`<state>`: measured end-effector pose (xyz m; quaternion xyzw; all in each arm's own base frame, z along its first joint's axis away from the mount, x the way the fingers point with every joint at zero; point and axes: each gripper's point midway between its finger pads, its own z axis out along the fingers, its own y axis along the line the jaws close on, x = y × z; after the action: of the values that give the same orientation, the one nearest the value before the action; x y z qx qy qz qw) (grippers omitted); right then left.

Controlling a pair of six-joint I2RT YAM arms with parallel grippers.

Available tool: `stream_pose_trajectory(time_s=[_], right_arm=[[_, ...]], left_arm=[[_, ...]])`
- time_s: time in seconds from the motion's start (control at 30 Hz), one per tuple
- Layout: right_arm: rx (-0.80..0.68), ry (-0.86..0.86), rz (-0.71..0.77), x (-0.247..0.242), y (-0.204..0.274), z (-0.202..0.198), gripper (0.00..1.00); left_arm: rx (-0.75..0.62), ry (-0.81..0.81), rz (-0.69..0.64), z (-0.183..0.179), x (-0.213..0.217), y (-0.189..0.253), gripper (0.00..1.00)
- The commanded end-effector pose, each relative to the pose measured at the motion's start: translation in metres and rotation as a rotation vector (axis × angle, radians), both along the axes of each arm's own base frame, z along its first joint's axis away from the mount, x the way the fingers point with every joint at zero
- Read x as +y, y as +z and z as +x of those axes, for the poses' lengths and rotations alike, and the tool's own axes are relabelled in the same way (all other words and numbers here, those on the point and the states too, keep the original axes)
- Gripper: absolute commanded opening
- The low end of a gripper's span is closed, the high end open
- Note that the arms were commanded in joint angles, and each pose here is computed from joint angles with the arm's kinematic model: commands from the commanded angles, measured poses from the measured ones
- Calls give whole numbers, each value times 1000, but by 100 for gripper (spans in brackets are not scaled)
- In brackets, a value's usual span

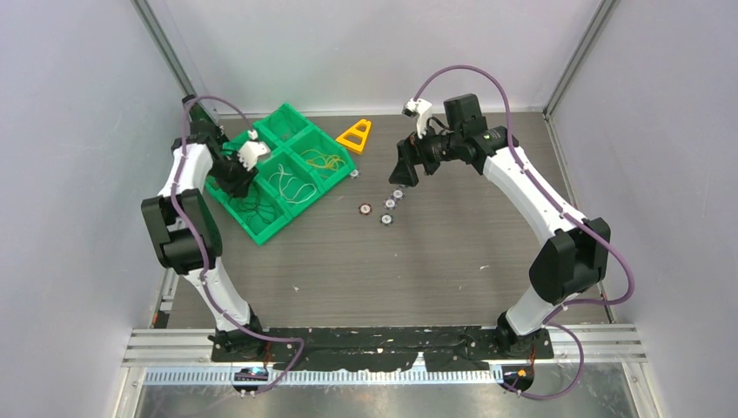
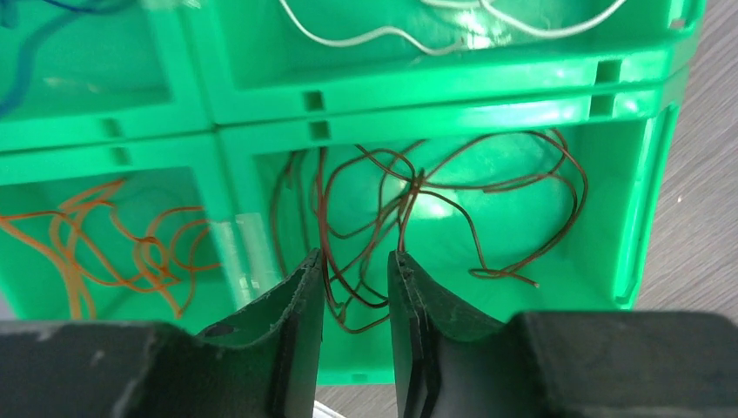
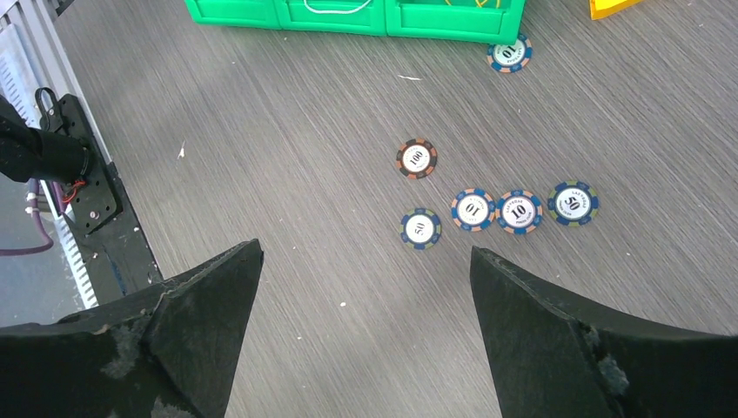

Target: Untangle the cables

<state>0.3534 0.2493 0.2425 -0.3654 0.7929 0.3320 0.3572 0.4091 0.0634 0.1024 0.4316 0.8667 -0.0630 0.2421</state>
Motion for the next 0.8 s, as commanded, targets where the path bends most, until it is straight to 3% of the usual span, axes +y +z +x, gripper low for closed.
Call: stream_pose_trajectory(time_s=[0.0,0.1,0.2,0.43,0.63,0.77], right_arm=[[-41,9,25,-3,14,-2,95],[-48,7,25,-5,16,-3,95],[-60,5,30,-7,15,-3,95],[-75,-34,39,-21,13,-4,97],[-122,-119,18,-50,21,4,99],[-174,-255,-11,-91,30,16,97]], left_arm=[[12,-18,86,-4,7,-15,32],[-1,-18,76,-6,-1,-4,36],[-41,-30,85,-13,-8,17,61],[-217,16,134,-21,-12,89,97],[-418,178,56,-16,-33,174,99],[-433,221,-37,-23,-74,212,100]])
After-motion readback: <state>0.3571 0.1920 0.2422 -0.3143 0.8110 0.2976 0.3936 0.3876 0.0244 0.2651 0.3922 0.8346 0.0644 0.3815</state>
